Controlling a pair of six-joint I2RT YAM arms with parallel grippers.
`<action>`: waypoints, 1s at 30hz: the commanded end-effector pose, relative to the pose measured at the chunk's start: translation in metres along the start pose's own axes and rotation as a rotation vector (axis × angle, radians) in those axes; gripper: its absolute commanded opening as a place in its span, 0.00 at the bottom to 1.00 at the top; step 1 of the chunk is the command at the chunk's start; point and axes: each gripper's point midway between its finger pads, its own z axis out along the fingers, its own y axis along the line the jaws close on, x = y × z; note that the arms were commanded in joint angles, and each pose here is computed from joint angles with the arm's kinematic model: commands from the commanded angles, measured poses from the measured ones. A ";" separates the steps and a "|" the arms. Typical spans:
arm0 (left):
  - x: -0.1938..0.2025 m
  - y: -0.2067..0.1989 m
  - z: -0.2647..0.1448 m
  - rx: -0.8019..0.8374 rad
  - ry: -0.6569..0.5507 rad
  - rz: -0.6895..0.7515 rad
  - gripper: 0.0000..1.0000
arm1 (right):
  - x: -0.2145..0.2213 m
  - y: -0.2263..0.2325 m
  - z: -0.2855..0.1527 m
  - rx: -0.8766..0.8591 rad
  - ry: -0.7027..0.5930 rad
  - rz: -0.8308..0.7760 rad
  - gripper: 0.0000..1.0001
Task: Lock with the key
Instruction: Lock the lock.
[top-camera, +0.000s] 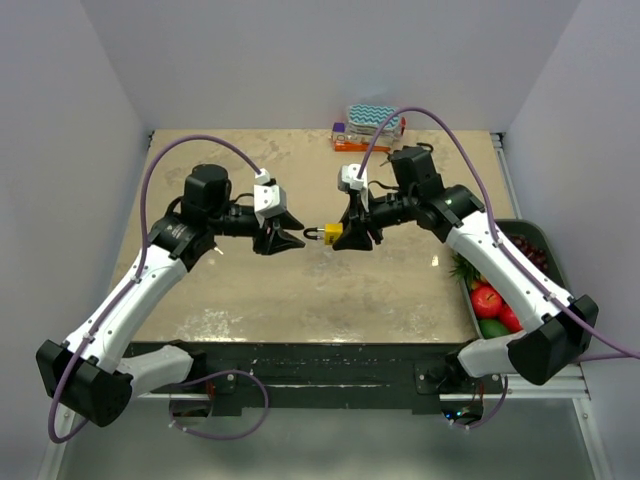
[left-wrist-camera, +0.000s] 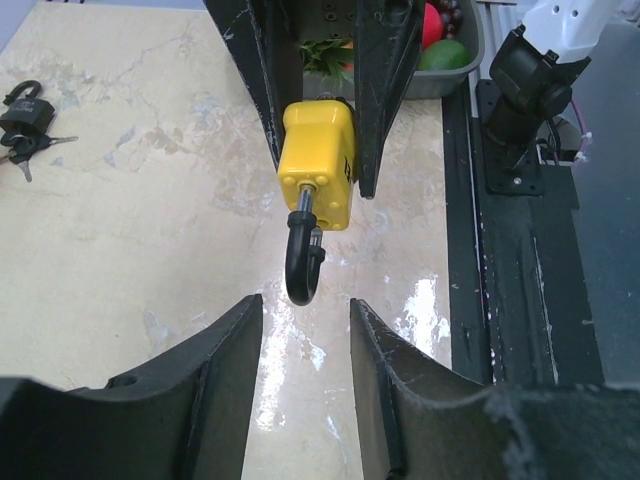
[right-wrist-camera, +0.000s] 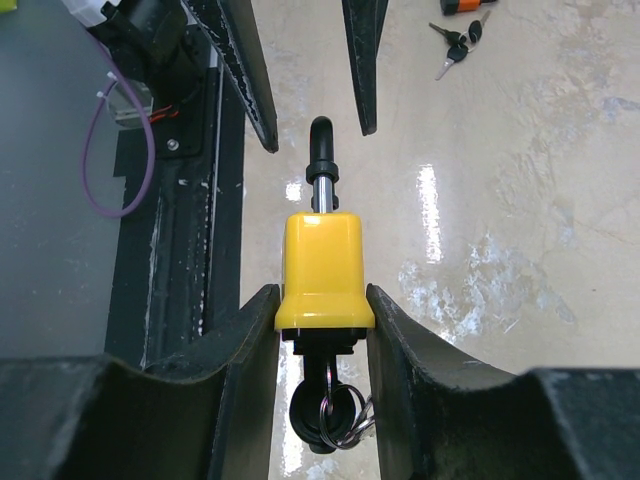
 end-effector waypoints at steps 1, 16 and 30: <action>-0.021 0.000 -0.002 -0.003 -0.062 0.058 0.44 | -0.025 0.003 -0.006 0.003 -0.068 -0.073 0.00; -0.016 -0.002 0.007 0.025 -0.069 0.031 0.33 | -0.033 0.002 -0.005 -0.001 -0.090 -0.070 0.00; -0.018 -0.012 0.013 0.087 -0.087 -0.003 0.00 | -0.033 -0.004 -0.002 0.009 -0.090 -0.091 0.00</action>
